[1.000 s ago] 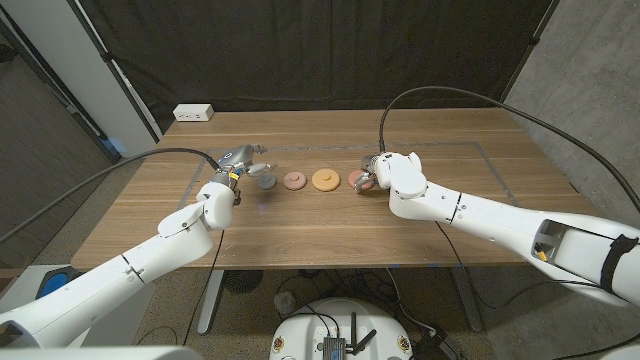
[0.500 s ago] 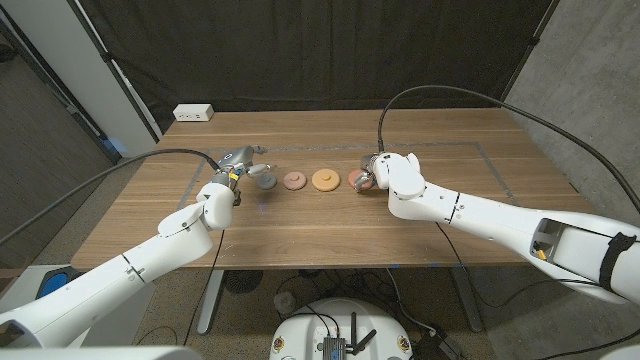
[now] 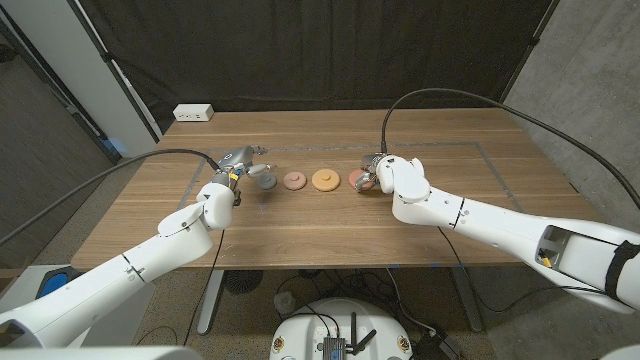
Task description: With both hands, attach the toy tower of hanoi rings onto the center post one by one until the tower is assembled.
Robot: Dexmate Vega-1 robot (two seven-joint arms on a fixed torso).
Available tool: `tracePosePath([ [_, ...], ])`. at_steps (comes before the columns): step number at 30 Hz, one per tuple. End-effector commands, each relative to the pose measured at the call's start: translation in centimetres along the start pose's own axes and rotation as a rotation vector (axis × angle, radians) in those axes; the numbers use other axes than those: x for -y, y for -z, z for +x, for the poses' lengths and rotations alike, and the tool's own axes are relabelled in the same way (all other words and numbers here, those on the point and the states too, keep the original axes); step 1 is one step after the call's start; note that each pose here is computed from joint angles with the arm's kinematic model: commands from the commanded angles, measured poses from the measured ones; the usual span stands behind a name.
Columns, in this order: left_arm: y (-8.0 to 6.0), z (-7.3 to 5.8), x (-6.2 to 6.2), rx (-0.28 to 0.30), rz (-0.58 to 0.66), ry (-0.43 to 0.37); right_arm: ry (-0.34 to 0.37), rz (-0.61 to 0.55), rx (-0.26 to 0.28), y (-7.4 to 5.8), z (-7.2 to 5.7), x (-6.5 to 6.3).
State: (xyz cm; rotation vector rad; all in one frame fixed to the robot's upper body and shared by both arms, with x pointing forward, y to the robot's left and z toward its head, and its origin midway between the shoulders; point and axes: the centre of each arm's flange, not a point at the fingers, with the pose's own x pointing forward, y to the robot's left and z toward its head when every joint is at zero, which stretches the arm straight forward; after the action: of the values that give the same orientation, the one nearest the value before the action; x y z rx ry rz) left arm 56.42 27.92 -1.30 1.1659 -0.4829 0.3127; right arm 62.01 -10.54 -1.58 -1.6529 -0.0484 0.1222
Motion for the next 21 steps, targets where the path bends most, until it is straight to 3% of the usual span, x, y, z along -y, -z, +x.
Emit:
tracePosePath([
  [1, -0.5, 0.0, -0.1, 0.009, -0.006, -0.003, 0.021, 0.045, 0.031, 0.3, -0.3, -0.5],
  [21, -0.7, -0.4, -0.2, 0.013, -0.006, -0.007, 0.072, 0.036, 0.027, 0.2, -1.8, 0.5],
])
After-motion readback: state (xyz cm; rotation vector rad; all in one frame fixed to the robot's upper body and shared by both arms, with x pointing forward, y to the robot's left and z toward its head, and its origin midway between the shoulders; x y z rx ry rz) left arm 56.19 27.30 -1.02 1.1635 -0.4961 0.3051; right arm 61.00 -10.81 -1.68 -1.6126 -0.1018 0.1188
